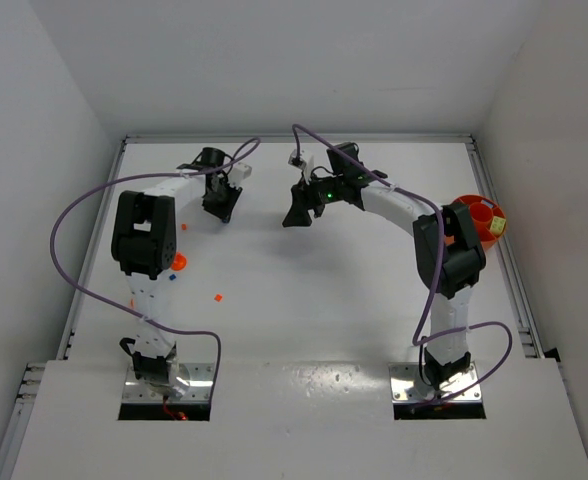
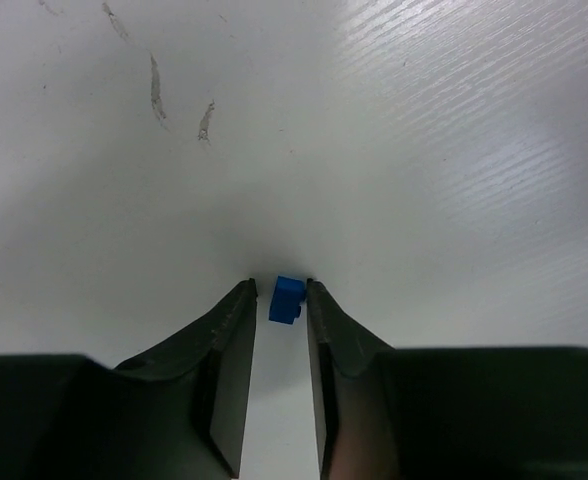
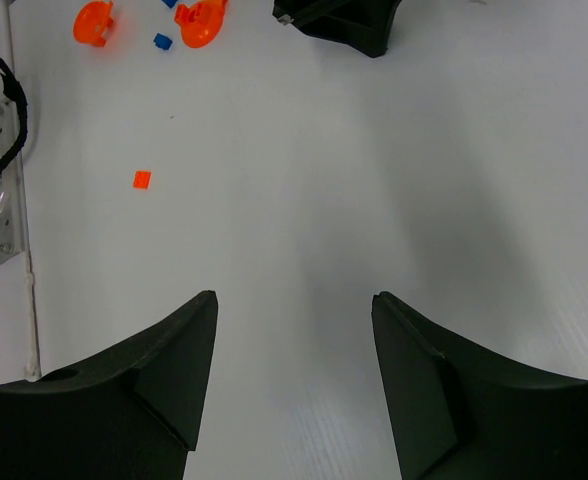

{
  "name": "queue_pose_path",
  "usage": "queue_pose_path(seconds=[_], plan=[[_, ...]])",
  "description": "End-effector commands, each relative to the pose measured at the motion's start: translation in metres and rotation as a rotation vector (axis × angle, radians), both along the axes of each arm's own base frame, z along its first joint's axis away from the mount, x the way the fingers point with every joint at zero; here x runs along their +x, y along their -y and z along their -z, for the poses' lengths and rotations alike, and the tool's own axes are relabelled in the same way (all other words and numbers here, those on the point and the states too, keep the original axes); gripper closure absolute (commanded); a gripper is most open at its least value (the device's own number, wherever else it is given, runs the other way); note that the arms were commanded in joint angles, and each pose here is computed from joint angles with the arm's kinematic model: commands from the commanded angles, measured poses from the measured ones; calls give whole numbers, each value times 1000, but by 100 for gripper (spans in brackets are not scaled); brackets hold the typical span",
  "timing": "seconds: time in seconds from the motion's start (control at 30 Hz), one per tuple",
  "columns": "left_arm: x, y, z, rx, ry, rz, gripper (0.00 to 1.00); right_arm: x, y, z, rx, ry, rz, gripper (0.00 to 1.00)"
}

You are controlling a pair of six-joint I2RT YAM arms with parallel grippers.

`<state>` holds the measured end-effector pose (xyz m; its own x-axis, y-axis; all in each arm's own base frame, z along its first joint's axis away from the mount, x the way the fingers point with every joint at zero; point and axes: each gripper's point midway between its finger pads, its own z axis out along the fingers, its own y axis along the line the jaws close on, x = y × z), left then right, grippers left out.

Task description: Sort the legos into containers by color

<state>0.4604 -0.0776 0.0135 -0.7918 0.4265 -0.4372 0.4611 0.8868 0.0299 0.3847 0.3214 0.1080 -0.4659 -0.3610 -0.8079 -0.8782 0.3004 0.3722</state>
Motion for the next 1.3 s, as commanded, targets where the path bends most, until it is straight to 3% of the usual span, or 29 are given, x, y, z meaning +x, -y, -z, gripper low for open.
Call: queue_pose_path(seconds=[0.0, 0.27, 0.37, 0.5, 0.57, 0.6, 0.63, 0.67, 0.7, 0.73, 0.8, 0.83, 1.07, 1.27], plan=[[-10, -5, 17, 0, -59, 0, 70, 1, -3, -23, 54, 52, -25, 36], [-13, 0, 4, -58, -60, -13, 81, -2, 1, -28, 48, 72, -4, 36], [-14, 18, -34, -251, -3, -21, 84, -12, 7, -37, 64, 73, 31, 36], [-24, 52, -104, -629, 46, -18, 87, -23, 8, -52, 97, 81, 77, 36], [-43, 69, -127, -812, 28, -9, 89, -28, 9, -53, 127, -1, 137, 36], [-33, 74, -154, -919, 92, -43, 91, -28, 3, -63, 169, 4, 146, 36], [-43, 81, -186, -999, 132, -11, 93, -37, 0, -66, 211, -105, 178, 36], [-57, 85, -180, -1055, 100, -41, 93, -40, -3, -70, 245, -152, 188, 36], [-54, 90, -204, -1153, 129, -52, 95, -39, -9, -79, 307, -170, 175, 36], [-62, 93, -214, -1205, 118, -40, 96, -49, -14, -83, 353, -317, 209, 36], [-72, 97, -225, -1290, 84, -57, 96, -47, -21, -97, 470, -362, 207, 40], [-76, 99, -227, -1315, 62, -63, 96, -50, -27, -102, 508, -483, 226, 40], [-94, 99, -239, -1426, 14, -147, 100, -45, -36, -140, 687, -599, 251, 48], [-104, 103, -231, -1446, -80, -213, 100, -50, -45, -134, 632, -479, 156, 51]])
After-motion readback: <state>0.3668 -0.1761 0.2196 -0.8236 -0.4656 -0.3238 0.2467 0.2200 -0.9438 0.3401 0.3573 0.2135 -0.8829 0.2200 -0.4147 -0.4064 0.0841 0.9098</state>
